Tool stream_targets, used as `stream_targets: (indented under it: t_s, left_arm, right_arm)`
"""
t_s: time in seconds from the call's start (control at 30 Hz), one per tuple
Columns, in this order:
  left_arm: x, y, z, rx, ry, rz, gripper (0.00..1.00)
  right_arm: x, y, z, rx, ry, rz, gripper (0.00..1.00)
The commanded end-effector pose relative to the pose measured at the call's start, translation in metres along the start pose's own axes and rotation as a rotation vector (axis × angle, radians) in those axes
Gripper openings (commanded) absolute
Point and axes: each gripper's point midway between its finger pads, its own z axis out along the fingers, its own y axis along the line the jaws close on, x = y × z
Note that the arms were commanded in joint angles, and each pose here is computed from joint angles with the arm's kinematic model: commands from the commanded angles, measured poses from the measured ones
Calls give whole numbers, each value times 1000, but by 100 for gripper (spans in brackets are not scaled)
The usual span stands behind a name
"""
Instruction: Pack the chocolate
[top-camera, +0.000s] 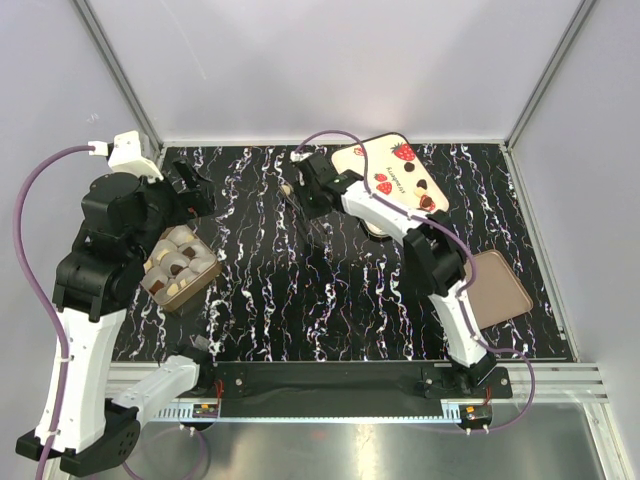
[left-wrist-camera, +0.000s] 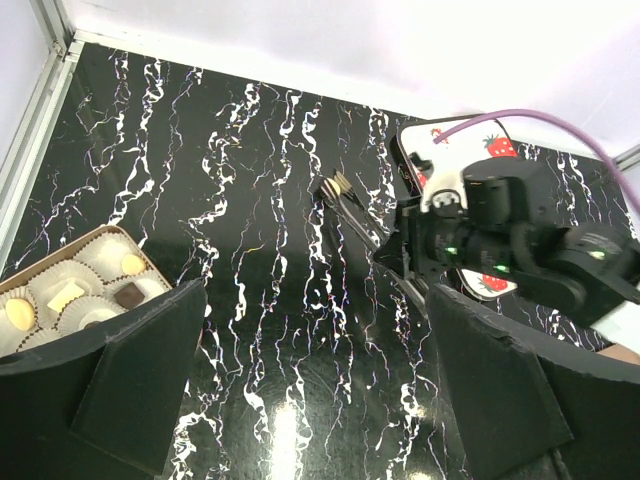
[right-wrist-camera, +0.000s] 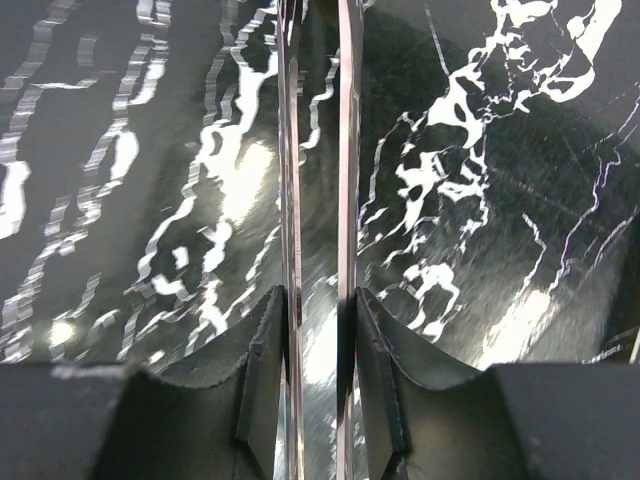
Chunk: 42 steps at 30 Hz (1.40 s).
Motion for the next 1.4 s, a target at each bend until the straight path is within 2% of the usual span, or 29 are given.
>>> stream_targets:
  t_s: [0.0, 0.23, 0.43, 0.67, 0.87, 1.37]
  left_arm:
    - [-23, -5, -9, 20, -76, -6, 99]
    - [-31, 0, -14, -5, -95, 7, 99]
    - [-36, 2, -17, -18, -109, 10, 99]
    - [-40, 5, -18, -39, -121, 17, 99]
    - [-40, 8, -18, -50, -123, 21, 99]
    - [-36, 6, -13, -44, -116, 20, 99]
  right_arm:
    - [-52, 22, -71, -106, -146, 43, 27]
    - [-45, 58, -110, -237, -134, 99, 25]
    - [-13, 141, -140, -384, -107, 17, 25]
    - [21, 217, -142, -528, -47, -63, 26]
    - [39, 243, -136, -575, -3, -123, 26]
    - [61, 263, -100, -611, 61, -141, 27]
